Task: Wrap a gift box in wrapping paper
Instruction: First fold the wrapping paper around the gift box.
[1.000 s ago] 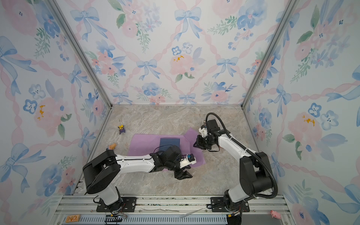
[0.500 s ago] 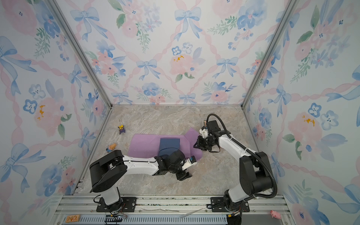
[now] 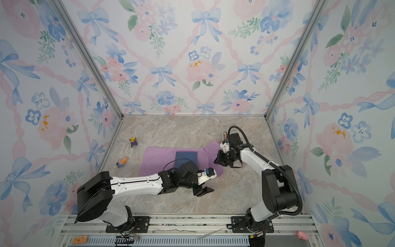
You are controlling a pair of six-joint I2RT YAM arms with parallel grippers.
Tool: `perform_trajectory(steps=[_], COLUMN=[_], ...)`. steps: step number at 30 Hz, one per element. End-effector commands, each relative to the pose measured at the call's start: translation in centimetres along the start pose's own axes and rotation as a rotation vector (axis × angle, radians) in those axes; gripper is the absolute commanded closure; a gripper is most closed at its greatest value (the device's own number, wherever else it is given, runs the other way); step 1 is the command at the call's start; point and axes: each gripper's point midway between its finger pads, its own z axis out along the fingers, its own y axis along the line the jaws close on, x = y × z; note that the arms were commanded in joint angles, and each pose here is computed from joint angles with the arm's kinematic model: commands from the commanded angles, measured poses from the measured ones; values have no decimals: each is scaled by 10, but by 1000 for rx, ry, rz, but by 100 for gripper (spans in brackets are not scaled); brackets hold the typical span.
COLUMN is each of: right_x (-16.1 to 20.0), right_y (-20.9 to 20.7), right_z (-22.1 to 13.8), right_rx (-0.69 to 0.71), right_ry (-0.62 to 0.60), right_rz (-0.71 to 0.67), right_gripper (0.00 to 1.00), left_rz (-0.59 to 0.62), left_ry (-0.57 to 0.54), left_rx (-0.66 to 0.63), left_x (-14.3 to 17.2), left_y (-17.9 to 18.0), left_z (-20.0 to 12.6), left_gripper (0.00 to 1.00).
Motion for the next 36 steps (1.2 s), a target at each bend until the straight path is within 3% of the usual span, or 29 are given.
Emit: perform_trajectory(steps=[1, 4, 11, 17, 21, 27, 36], right_x=[6, 6, 7, 7, 6, 5, 5], right_y=[-5, -4, -5, -8, -6, -2, 0], right_z=[3, 4, 3, 3, 2, 1, -1], right_rx=[-6, -11, -16, -14, -25, -38, -49], right_ry=[22, 22, 19, 17, 14, 10, 0], right_rz=[4, 3, 2, 5, 6, 1, 5], right_gripper=[87, 87, 88, 89, 90, 90, 90], left_rz=[30, 32, 17, 60, 72, 105, 105], left_ry=[37, 92, 155, 34, 5, 125, 246], left_rx=[-55, -91, -35, -31, -84, -93, -12], left_x=[13, 26, 45, 10, 1, 24, 57], left_y=[17, 29, 27, 20, 35, 51, 39], left_z=[-2, 8, 26, -2, -21, -2, 30], left_gripper=[33, 33, 33, 33, 32, 31, 33])
